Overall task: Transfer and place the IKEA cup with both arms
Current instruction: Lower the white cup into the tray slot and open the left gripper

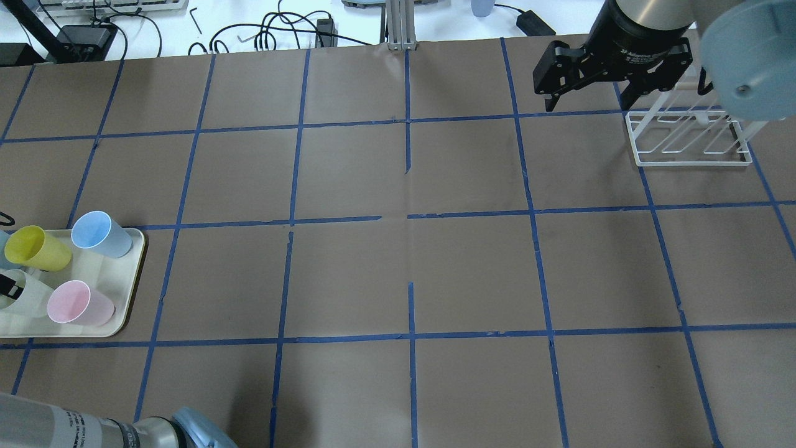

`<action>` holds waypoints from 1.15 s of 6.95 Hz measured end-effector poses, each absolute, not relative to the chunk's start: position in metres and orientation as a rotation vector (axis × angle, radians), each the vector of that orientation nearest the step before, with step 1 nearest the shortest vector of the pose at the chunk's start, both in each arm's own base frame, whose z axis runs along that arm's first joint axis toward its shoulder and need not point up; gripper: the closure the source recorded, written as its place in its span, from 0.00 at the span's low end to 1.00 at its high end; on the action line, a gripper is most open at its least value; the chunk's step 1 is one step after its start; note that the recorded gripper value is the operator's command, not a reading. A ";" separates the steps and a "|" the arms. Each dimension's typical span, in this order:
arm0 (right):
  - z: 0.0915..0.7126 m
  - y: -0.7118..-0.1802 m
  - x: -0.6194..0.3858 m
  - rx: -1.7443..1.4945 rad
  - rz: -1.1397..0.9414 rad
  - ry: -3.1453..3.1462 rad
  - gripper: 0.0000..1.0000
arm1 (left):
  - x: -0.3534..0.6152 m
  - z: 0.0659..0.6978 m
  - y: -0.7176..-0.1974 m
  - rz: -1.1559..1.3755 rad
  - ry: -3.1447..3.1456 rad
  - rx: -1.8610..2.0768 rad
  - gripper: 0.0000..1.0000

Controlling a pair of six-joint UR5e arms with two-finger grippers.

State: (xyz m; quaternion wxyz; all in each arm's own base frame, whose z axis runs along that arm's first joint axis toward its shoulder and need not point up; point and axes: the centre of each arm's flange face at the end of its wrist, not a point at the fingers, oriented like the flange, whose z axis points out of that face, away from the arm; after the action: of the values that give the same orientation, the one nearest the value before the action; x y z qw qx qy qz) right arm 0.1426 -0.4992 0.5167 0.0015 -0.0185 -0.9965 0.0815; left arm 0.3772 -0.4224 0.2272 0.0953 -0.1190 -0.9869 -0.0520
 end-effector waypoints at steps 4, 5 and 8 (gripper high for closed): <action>0.517 -0.499 0.142 -0.057 0.255 -3.126 0.00 | 0.379 0.233 -0.424 -0.155 -2.937 -0.355 0.25; 0.517 -0.499 0.142 -0.056 0.255 -3.126 0.00 | 0.379 0.242 -0.424 -0.147 -2.949 -0.357 0.15; 0.517 -0.500 0.142 -0.059 0.257 -3.126 0.00 | 0.378 0.270 -0.427 -0.116 -2.983 -0.366 0.12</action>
State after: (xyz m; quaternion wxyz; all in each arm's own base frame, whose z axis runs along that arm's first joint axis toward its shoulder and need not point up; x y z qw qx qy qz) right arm 0.1416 -0.4998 0.5169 0.0024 -0.0187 -0.9965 0.0819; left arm 0.3776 -0.4269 0.2703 0.0671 -0.1214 -0.9896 -0.0384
